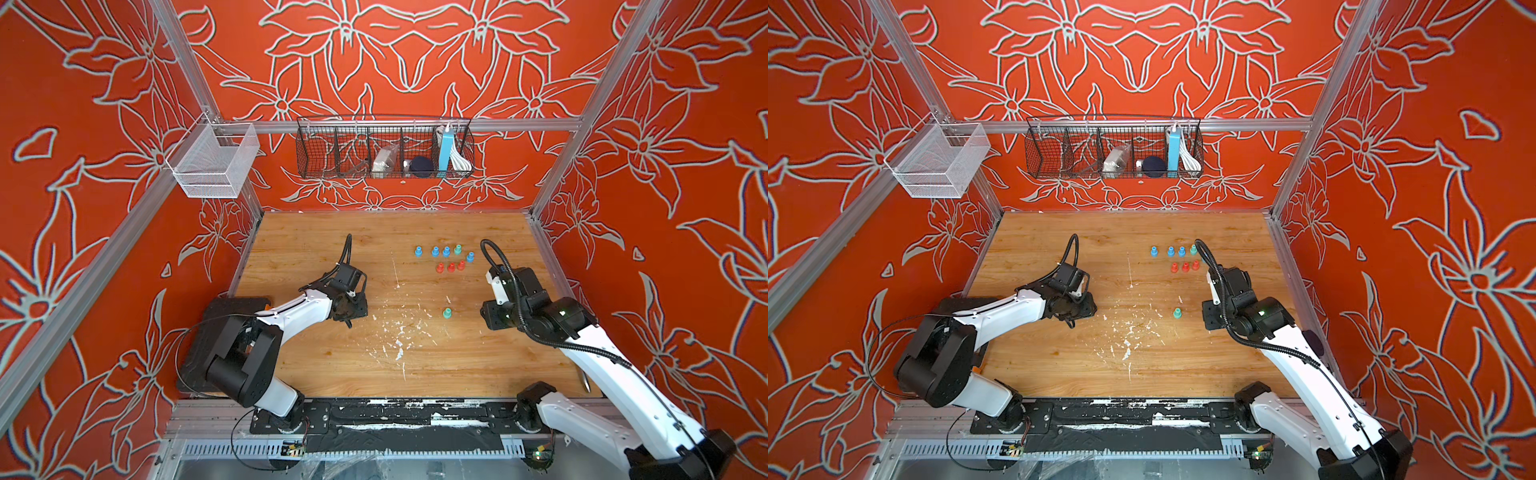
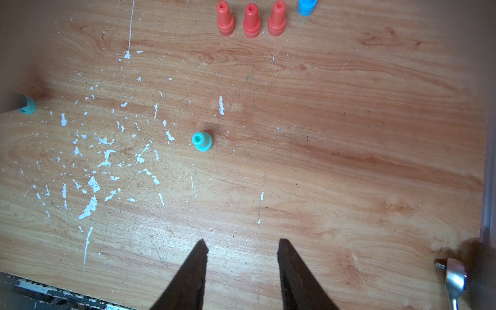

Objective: Close the stamp cap
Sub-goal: Move the cover to the center of the board.

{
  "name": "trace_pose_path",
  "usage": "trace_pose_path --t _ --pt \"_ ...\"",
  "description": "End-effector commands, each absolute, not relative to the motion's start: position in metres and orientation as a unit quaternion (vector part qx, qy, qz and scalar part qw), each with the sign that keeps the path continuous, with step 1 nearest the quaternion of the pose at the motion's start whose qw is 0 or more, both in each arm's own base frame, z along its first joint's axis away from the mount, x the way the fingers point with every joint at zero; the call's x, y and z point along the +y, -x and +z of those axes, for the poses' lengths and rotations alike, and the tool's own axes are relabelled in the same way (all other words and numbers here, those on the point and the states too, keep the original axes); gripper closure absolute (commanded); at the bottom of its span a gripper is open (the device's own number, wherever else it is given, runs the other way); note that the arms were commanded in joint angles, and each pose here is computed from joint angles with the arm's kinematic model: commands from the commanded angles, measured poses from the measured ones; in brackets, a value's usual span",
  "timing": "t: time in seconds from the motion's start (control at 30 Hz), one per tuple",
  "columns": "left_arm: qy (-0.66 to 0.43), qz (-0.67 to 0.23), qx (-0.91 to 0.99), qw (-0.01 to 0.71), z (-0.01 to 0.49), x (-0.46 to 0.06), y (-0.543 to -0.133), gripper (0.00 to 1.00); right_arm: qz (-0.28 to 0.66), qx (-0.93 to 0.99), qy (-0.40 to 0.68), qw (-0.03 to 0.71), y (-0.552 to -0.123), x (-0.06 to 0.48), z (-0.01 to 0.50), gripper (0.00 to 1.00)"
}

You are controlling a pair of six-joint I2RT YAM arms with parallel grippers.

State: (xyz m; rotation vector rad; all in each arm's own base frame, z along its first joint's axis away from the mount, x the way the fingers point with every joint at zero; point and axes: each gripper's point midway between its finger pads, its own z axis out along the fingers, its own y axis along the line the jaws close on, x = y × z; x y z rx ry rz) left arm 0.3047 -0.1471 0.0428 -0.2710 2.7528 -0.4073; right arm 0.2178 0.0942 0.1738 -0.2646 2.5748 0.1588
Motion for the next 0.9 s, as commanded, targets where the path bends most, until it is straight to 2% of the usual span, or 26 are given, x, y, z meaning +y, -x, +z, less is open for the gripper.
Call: trace_pose_path --t 0.0,0.47,0.87 --pt "0.098 -0.145 0.971 0.161 0.031 -0.150 -0.302 0.53 0.054 0.957 0.093 0.269 -0.217 0.093 0.171 0.54" --pt "0.085 -0.144 0.976 0.139 0.013 -0.168 -0.297 0.53 0.057 0.956 0.091 0.273 -0.218 0.093 0.171 0.54" --pt "0.042 -0.182 0.975 0.122 0.002 -0.252 -0.294 0.53 0.058 0.954 0.088 0.279 -0.218 0.092 0.173 0.54"
